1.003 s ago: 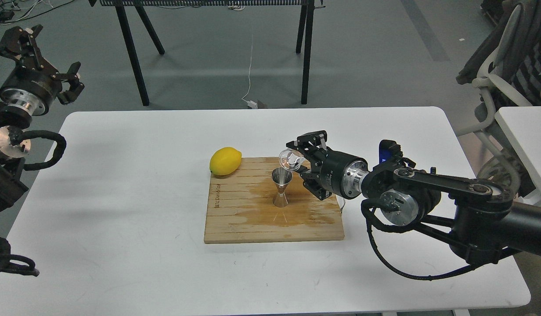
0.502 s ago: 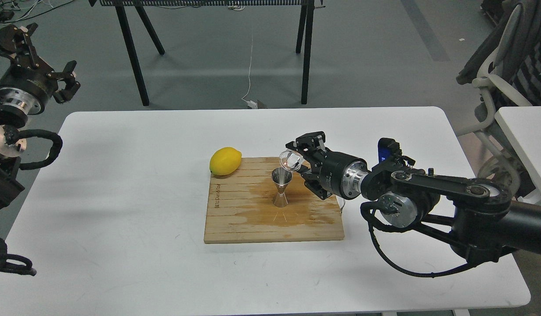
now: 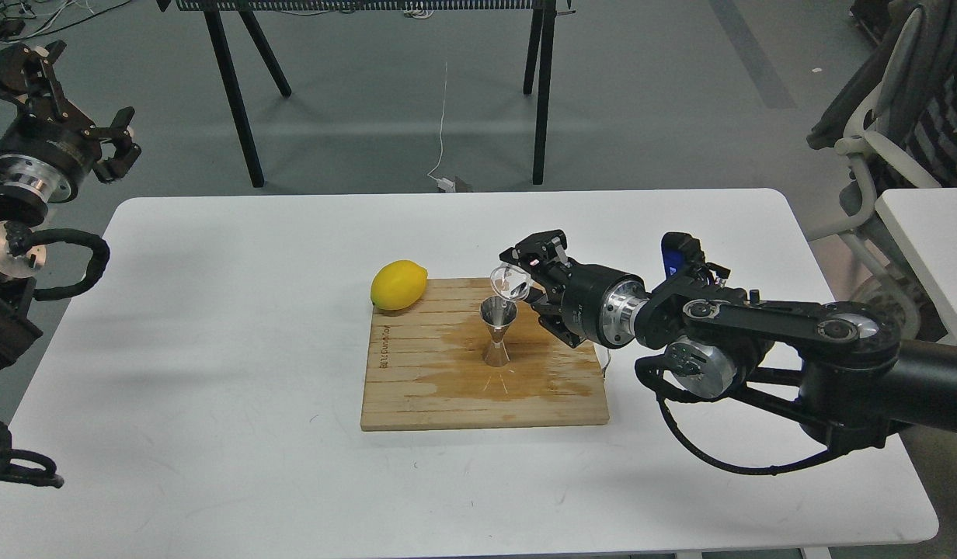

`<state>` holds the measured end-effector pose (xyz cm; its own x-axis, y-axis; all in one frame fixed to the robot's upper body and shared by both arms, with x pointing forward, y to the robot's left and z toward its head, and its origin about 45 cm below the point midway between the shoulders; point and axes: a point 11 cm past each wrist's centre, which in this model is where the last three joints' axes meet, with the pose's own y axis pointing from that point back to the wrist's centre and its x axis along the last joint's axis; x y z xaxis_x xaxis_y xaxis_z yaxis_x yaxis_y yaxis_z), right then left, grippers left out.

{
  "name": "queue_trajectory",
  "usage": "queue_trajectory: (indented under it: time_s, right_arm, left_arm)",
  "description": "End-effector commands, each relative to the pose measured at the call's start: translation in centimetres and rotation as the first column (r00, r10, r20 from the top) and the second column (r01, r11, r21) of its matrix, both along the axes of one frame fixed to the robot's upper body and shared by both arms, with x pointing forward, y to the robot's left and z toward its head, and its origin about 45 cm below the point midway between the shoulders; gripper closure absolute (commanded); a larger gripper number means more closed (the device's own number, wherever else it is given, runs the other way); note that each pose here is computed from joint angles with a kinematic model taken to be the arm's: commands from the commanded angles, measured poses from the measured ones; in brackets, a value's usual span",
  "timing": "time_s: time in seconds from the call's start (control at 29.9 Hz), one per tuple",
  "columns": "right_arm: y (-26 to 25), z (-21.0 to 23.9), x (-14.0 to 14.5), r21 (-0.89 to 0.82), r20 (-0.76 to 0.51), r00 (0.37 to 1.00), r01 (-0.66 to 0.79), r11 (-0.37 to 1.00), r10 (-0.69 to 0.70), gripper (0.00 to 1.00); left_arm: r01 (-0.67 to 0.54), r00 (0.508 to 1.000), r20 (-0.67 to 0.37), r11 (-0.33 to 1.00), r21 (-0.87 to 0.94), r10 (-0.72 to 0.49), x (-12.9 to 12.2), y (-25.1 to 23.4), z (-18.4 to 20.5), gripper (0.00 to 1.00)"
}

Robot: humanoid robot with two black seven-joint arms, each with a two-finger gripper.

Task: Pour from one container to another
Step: 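Tilt the glass cup with the right gripper to pour into the jigger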

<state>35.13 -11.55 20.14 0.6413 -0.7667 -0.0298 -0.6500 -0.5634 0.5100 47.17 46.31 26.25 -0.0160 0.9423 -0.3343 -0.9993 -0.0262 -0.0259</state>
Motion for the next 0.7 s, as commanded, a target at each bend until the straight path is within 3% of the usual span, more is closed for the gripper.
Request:
queue_trajectory:
  time_s: [0.0,0.67]
  right_arm:
    - [-0.12,-0.27,0.09,-0.038,0.024,1.0,-0.02,0.999,0.021,0.7]
    - [0.05,-0.66,0.73,-0.112,0.089,0.994,-0.058,0.992,0.068,0.7]
  left_arm:
    - [-0.002,1.0,0.0,1.0,0.0,0.002,-0.04,0.08,0.0,0.0]
    - [0.0,1.0,0.001,1.0,-0.001,0.0,0.02,-0.02,0.04,0.0]
